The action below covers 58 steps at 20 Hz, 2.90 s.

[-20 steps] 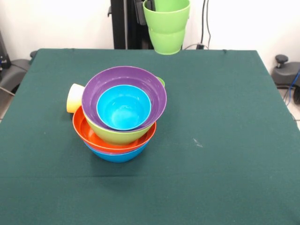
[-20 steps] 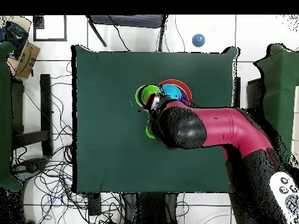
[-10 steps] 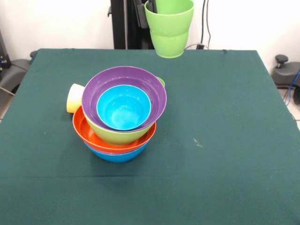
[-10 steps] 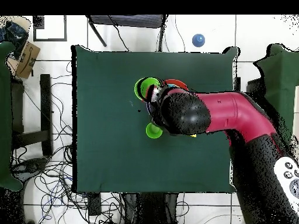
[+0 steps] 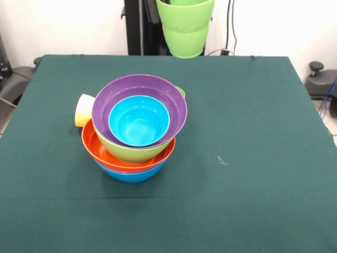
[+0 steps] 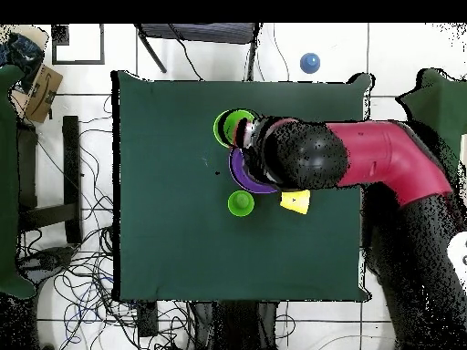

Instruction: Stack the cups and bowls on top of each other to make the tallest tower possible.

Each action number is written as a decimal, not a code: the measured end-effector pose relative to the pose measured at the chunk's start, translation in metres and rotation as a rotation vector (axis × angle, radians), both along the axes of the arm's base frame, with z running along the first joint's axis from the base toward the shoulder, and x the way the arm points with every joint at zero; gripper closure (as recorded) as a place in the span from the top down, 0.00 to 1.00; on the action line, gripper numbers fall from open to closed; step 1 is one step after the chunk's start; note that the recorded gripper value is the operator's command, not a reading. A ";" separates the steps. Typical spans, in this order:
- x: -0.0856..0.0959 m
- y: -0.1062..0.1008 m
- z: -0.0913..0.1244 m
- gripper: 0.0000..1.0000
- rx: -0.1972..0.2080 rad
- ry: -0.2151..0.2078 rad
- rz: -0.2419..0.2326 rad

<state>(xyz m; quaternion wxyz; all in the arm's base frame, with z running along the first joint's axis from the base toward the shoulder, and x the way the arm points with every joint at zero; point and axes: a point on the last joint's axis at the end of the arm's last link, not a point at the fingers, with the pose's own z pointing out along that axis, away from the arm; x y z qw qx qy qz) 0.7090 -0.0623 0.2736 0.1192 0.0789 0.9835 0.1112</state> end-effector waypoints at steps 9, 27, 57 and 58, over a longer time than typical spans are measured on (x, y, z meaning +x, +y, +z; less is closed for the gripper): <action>0.023 -0.018 0.028 0.00 -0.019 -0.045 0.045; 0.071 -0.056 -0.009 0.00 0.001 -0.124 0.123; 0.083 -0.051 -0.066 0.00 0.000 -0.110 0.165; 0.083 -0.051 -0.067 0.00 -0.002 -0.109 0.167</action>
